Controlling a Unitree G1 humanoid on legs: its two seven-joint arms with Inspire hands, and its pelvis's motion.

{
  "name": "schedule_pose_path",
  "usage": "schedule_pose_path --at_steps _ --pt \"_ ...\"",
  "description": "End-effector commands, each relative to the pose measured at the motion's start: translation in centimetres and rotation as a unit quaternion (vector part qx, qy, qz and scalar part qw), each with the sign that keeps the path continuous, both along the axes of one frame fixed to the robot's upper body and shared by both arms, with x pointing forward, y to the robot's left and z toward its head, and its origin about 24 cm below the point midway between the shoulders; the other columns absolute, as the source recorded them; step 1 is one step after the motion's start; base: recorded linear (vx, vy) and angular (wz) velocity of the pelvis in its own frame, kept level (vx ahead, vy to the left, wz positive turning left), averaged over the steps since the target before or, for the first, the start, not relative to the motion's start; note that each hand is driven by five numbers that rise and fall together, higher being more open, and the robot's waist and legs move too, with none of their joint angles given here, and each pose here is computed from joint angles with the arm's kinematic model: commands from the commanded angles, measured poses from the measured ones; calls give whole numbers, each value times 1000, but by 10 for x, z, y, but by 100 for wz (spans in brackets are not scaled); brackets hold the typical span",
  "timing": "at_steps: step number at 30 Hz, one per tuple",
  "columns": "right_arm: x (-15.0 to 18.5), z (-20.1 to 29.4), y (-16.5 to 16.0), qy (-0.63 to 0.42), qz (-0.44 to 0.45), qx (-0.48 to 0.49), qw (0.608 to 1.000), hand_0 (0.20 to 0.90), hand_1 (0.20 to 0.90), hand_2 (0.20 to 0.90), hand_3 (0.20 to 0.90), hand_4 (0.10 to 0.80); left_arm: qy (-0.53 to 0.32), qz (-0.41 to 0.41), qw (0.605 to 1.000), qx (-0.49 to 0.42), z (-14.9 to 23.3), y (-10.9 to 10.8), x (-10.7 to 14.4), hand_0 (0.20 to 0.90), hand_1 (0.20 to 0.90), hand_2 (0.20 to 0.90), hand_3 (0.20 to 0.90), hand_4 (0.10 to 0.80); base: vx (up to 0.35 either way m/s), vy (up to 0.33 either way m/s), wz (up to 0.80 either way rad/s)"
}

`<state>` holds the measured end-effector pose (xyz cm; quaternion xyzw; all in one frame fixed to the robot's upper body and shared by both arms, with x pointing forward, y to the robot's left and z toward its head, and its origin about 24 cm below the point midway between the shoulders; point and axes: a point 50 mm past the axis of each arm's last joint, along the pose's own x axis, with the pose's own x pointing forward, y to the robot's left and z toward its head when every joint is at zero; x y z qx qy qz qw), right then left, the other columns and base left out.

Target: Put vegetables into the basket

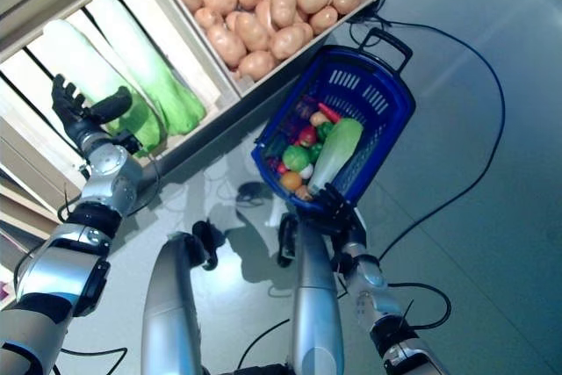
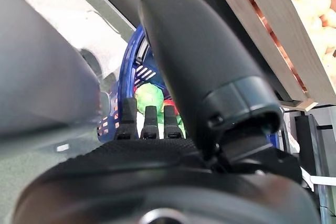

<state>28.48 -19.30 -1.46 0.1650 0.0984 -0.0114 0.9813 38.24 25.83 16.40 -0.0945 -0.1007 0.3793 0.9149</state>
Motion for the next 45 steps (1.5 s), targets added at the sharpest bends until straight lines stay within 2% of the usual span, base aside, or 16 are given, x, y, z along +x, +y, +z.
schedule_pose_path --at_steps 1,14,25,26,28,37,45 --pt "9 33 -8 -95 -30 17 995 900 900 900 900 800 -77 -26 995 57 65 6 6 900 900 900 900 800 -57 -26 5" --pt "16 47 -19 -113 -60 20 992 900 900 900 900 800 -35 8 999 -15 56 26 5 900 900 900 900 800 -25 -23 2" --pt "23 56 -19 -119 -72 26 990 900 900 900 900 800 -1 -32 999 -13 49 22 9 900 900 900 900 800 -14 -11 10" --pt "24 57 -20 -119 -72 27 990 900 900 900 900 800 -2 -45 999 -8 49 23 10 580 580 580 580 587 0 0 0" --pt "24 58 -22 -121 -73 27 990 900 900 900 900 800 -14 -56 998 5 53 24 9 300 300 300 300 400 -1 5 -12" --pt "21 59 -30 -131 -72 21 988 900 900 900 900 800 -14 -54 998 20 56 38 4 300 300 300 300 400 4 5 -1" --pt "19 54 -26 -126 -61 25 990 900 900 900 900 800 -4 -46 999 2 36 52 -3 300 300 300 300 400 15 13 -9"
